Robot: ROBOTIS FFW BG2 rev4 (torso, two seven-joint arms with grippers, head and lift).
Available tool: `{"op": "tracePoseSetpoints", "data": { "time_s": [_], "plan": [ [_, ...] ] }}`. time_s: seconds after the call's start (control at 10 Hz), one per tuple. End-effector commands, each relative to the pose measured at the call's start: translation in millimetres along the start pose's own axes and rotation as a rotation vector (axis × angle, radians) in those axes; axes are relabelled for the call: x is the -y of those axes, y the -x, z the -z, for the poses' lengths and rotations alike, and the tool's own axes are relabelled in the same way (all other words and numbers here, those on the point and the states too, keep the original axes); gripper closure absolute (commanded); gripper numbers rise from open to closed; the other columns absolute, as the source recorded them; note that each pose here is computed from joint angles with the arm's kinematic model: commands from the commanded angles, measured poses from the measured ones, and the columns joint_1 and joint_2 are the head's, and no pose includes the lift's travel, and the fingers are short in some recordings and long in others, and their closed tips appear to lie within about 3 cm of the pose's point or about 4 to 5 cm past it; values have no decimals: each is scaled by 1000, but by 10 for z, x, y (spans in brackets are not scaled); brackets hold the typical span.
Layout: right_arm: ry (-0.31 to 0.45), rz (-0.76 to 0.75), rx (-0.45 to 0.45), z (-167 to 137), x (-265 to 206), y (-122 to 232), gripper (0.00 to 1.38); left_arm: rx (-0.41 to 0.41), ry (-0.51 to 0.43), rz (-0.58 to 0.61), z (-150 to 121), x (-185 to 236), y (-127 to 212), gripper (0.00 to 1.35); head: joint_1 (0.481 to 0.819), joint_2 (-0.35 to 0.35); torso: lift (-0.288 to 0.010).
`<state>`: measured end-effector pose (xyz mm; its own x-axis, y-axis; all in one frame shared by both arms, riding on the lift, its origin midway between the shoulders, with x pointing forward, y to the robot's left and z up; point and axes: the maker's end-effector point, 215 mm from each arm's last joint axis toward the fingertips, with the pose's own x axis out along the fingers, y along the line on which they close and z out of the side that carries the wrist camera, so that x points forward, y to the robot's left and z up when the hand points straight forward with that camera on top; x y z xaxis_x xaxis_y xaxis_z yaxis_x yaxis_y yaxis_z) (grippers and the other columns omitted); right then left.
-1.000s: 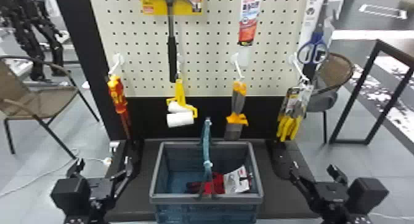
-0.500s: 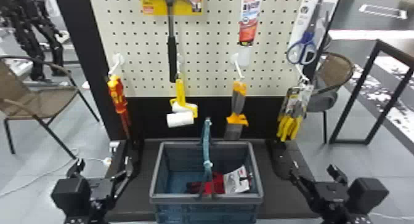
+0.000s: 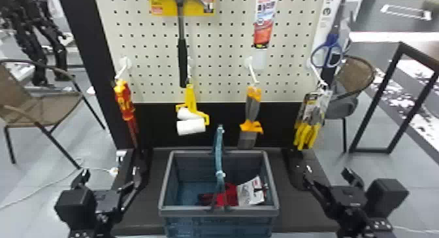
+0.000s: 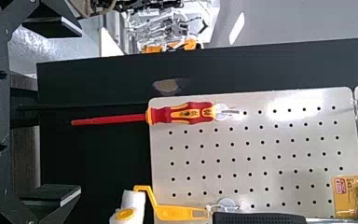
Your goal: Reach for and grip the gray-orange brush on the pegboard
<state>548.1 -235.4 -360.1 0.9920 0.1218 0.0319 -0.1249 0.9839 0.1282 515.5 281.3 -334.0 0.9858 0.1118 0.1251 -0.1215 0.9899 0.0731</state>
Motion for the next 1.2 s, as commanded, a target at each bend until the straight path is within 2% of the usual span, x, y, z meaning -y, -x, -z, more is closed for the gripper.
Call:
{"op": "tracePoseSetpoints", "data": {
  "time_s": [0.0, 0.6, 1.1],
  "plan": [
    [-11, -52, -12, -50, -163, -112, 160, 0, -1, 0, 0, -1, 0, 124, 549, 0, -100],
    [-27, -242, -46, -210, -818, -534, 160, -3, 1, 7, 16, 38, -24, 124, 549, 0, -100],
    [7, -374, -18, -451, -1183, -956, 160, 3, 1, 9, -5, 40, -36, 124, 549, 0, -100]
  ]
}}
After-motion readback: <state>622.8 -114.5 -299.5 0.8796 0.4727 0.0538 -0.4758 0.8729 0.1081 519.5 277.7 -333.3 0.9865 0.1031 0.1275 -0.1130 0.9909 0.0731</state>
